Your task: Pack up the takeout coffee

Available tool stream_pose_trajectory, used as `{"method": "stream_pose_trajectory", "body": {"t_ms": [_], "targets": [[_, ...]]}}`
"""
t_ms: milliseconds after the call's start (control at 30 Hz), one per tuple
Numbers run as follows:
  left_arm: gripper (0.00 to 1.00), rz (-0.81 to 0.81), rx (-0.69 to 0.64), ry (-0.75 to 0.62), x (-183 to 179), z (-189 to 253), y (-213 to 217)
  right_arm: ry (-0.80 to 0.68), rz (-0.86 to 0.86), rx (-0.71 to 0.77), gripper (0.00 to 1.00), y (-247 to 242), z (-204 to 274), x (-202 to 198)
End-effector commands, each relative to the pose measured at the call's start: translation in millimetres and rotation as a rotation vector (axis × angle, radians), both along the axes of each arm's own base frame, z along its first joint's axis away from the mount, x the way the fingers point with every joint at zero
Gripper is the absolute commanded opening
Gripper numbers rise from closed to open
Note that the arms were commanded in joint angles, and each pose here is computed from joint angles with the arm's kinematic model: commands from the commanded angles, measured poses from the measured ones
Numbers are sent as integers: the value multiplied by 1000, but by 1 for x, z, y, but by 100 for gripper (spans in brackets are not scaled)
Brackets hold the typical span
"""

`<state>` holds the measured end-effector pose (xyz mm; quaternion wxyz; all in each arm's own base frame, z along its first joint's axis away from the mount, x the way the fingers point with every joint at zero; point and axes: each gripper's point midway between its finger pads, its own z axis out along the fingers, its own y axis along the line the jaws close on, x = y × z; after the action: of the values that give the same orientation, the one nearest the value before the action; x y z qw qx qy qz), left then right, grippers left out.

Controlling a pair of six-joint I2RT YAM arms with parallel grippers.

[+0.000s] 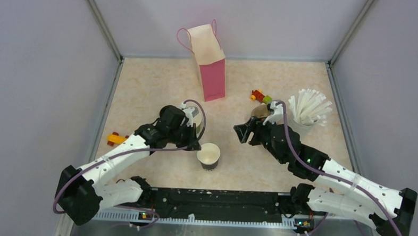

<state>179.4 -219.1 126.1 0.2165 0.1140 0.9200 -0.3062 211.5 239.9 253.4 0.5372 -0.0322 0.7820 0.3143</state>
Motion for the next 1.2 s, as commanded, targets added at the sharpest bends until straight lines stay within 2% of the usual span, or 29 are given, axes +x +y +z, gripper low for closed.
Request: {"method": "stream_pose_trajectory", "body": {"t_ms": [0, 67, 133, 233, 300, 400, 467, 500, 567, 633, 733, 833, 967, 1167], "targets": [[7, 21, -69, -108, 24, 21, -18, 24, -23, -52, 64, -11, -15, -2], [14, 18, -62, -107, 25, 18, -18, 28, -19, -58, 64, -11, -17, -3], [31, 19, -52, -108, 25, 15, -17, 28, -18, -60, 64, -11, -18, -3], [50, 17, -43, -119, 25, 20, -15, 25, -6, -65, 64, -9, -18, -3], [70, 20, -45, -141, 26, 28, -13, 25, 1, -65, 66, -8, -17, -4], [89, 43, -34, -211, 34, 50, -7, 30, 9, -72, 68, -8, -18, -5], [98, 97, 2, -277, 44, 63, 4, 36, 12, -75, 69, -9, -20, -6], [99, 138, 30, -308, 50, 69, 12, 35, 17, -76, 70, -9, -20, -7], [99, 254, 100, -390, 65, 79, 35, 32, 30, -84, 80, -8, -21, -8], [99, 375, 183, -455, 79, 82, 60, 33, 40, -85, 84, -7, -20, -10], [99, 523, 287, -494, 96, 82, 91, 31, 63, -86, 92, -5, -19, -12], [99, 625, 329, -441, 115, 73, 116, 20, 80, -94, 94, -5, -15, -14], [97, 739, 345, -300, 137, 45, 153, 4, 97, -91, 94, -5, -7, -16], [77, 816, 400, -195, 159, 6, 186, -6, 121, -63, 94, -2, -4, -20]]}}
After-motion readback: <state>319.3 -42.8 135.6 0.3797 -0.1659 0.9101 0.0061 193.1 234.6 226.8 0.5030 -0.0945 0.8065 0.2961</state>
